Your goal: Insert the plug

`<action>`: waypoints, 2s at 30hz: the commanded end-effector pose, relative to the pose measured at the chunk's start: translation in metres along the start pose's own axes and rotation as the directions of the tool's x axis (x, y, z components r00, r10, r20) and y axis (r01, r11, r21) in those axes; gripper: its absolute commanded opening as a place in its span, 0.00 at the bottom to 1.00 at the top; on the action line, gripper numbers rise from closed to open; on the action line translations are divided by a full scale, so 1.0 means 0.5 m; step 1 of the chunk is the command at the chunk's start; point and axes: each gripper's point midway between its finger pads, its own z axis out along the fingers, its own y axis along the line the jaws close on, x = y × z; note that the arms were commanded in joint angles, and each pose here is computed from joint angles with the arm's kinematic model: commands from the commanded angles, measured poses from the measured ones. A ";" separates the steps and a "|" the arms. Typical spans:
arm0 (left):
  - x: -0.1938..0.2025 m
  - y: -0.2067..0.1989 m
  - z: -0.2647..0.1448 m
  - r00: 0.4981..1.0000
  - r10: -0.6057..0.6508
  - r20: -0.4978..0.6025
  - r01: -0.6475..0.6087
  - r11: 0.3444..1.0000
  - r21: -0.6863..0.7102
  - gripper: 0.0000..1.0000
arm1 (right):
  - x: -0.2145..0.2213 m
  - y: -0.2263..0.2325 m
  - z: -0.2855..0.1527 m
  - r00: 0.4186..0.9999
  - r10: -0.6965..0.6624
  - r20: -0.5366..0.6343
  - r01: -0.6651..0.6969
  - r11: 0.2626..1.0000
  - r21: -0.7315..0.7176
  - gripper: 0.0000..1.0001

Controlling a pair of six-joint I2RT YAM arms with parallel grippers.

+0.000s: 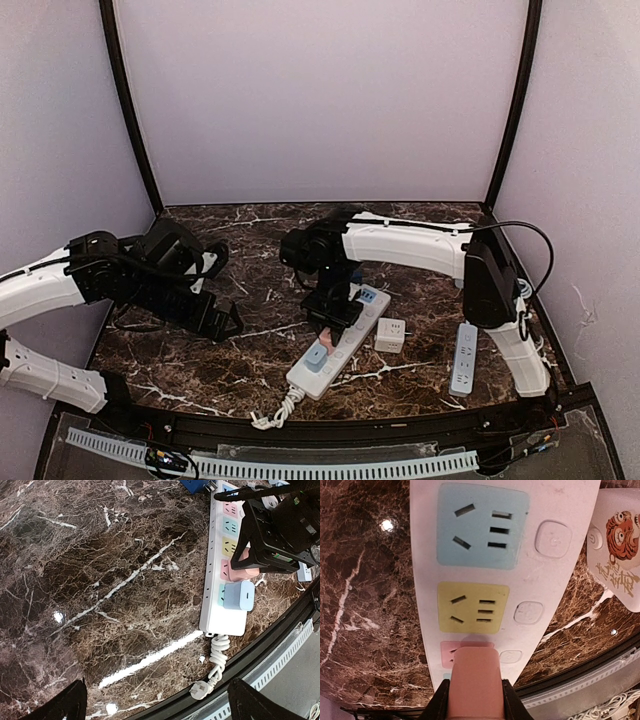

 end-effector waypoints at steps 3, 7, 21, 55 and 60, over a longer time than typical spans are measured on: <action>0.014 0.010 -0.006 1.000 0.017 -0.010 -0.017 1.000 -0.001 0.99 | 0.012 -0.022 0.067 1.000 0.000 0.000 0.000 0.995 0.098 0.00; 0.016 0.012 -0.012 1.000 0.025 -0.005 -0.025 1.000 0.001 0.99 | 0.010 -0.025 0.066 1.000 0.007 0.009 -0.008 0.995 0.099 0.00; 0.021 0.013 -0.018 0.999 0.043 0.003 -0.043 0.999 0.012 0.99 | 0.022 -0.029 0.089 0.999 -0.019 0.051 0.012 0.992 0.126 0.00; 0.046 0.028 -0.027 1.000 0.016 0.002 -0.016 1.000 0.018 0.99 | 0.010 -0.082 0.209 0.995 -0.051 0.083 0.040 0.990 0.134 0.00; 0.049 0.032 -0.029 1.000 0.009 0.003 -0.009 1.000 0.013 0.99 | 0.002 -0.087 0.223 0.992 -0.064 0.105 0.049 0.989 0.140 0.00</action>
